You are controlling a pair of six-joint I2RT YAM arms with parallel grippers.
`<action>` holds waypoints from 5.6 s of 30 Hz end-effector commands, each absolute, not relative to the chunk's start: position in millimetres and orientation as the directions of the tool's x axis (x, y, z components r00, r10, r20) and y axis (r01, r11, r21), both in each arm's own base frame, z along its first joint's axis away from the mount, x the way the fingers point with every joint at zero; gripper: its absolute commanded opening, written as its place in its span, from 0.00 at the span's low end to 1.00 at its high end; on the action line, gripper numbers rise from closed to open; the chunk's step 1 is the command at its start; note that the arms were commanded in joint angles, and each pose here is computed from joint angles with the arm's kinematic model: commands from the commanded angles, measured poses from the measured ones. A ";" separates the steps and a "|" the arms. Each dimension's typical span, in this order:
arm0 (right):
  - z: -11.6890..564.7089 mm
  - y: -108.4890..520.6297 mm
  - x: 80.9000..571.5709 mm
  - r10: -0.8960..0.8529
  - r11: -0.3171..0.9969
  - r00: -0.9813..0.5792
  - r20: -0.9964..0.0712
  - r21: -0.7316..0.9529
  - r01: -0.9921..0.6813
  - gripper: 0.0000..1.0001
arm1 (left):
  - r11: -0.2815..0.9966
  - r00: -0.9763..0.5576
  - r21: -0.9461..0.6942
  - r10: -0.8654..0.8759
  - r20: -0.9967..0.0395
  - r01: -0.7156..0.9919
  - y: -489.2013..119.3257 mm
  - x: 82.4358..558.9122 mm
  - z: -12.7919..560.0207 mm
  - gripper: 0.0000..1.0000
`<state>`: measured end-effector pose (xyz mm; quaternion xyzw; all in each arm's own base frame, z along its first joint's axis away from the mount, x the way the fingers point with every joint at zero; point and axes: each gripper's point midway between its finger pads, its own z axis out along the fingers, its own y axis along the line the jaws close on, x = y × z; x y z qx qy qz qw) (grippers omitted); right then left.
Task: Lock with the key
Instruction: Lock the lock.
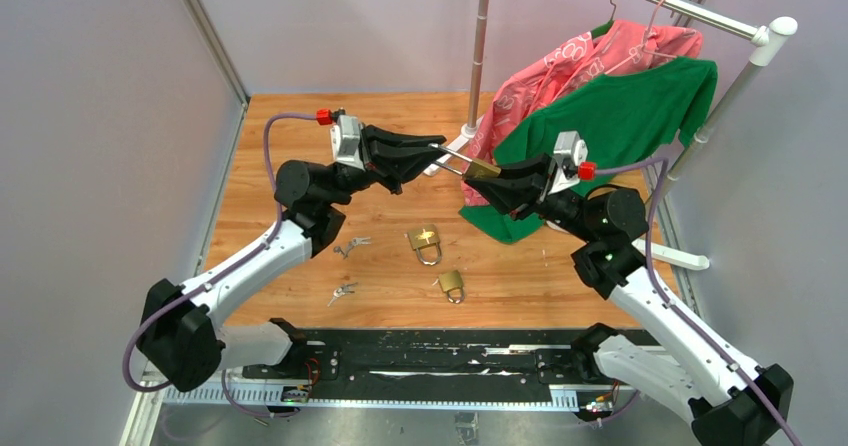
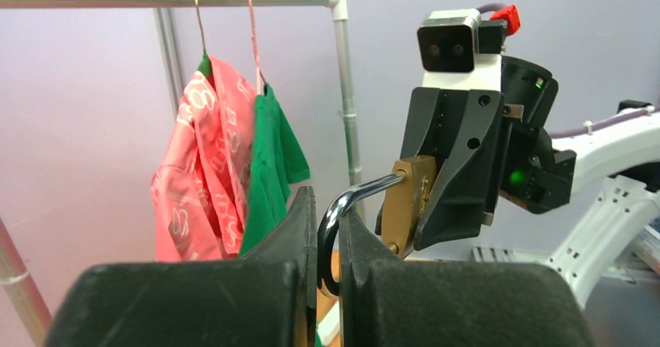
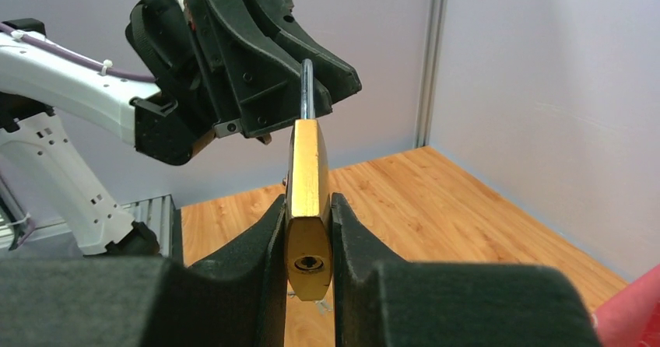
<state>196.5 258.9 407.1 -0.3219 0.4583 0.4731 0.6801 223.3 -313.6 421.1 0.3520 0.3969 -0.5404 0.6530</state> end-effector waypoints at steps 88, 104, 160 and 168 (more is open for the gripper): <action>444.0 290.2 232.2 0.315 0.205 0.232 -0.920 -0.173 -0.963 0.00 | -0.407 -0.396 -0.300 -0.177 -0.901 0.863 -423.2 99.5 355.7 0.00; 468.3 261.9 215.2 0.399 0.188 0.276 -0.874 -0.216 -0.958 0.00 | -0.388 -0.479 -0.407 -0.108 -0.871 0.827 -448.0 106.5 314.4 0.00; 102.9 376.8 268.7 -0.199 0.133 -0.302 -0.932 0.280 -0.951 0.36 | -0.140 0.008 -0.096 0.606 -0.796 0.986 -254.6 177.4 107.2 0.00; 85.8 382.7 275.3 -0.211 0.126 -0.326 -0.922 0.305 -0.944 0.38 | -0.170 0.049 -0.096 0.692 -0.720 0.981 -234.7 172.8 94.1 0.00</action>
